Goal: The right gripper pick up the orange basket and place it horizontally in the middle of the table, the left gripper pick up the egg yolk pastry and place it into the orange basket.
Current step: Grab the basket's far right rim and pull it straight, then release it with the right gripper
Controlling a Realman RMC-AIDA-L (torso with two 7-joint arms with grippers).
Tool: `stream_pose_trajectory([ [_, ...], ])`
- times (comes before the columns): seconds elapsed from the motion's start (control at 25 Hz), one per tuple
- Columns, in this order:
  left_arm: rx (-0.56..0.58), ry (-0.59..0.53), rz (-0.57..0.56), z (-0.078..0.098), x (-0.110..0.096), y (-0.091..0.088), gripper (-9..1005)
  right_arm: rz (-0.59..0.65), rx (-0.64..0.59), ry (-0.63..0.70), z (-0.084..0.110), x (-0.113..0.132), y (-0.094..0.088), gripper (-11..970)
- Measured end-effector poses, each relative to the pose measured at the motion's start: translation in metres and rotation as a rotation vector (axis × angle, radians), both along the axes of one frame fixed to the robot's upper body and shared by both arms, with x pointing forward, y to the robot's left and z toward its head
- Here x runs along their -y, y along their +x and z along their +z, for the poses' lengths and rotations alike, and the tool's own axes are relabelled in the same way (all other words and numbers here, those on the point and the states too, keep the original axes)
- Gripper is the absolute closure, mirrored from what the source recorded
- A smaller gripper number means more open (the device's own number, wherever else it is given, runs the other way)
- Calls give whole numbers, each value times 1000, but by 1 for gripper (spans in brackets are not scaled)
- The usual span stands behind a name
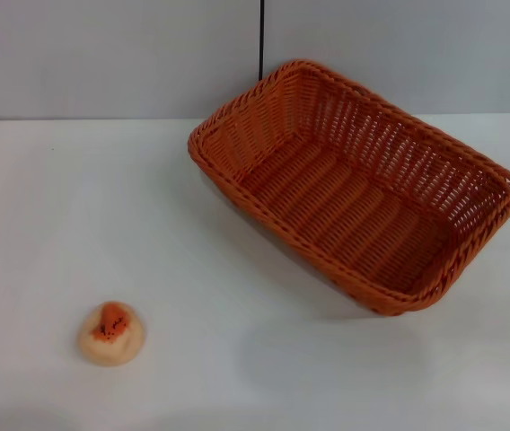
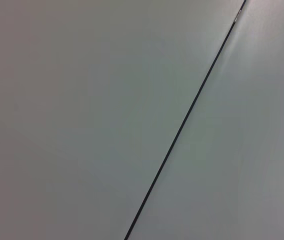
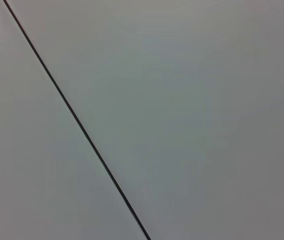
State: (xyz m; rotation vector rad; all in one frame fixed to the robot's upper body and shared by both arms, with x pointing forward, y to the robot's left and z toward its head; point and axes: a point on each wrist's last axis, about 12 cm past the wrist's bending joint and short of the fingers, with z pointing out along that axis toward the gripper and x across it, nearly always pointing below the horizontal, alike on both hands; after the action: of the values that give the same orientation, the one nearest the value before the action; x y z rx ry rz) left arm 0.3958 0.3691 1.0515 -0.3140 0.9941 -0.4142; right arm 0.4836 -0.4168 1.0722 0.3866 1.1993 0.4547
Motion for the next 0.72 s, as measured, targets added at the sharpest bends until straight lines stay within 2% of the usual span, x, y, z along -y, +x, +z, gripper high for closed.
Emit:
stream_pose_trajectory([
  [0.04, -1, 0, -2, 0, 0, 0, 472, 0, 0, 0, 0, 0, 0, 569],
  [0.24, -6, -4, 0, -1, 0, -2, 229, 4, -4, -2, -1, 0, -1, 569],
  [0.52, -9, -25, -7, -2, 0, -4, 162, 37, -14, 1, 0, 1, -3, 570],
  [0.72, -13, -29, -18, -2, 0, -5, 162, 211, -44, 16, 19, 9, 1, 570],
])
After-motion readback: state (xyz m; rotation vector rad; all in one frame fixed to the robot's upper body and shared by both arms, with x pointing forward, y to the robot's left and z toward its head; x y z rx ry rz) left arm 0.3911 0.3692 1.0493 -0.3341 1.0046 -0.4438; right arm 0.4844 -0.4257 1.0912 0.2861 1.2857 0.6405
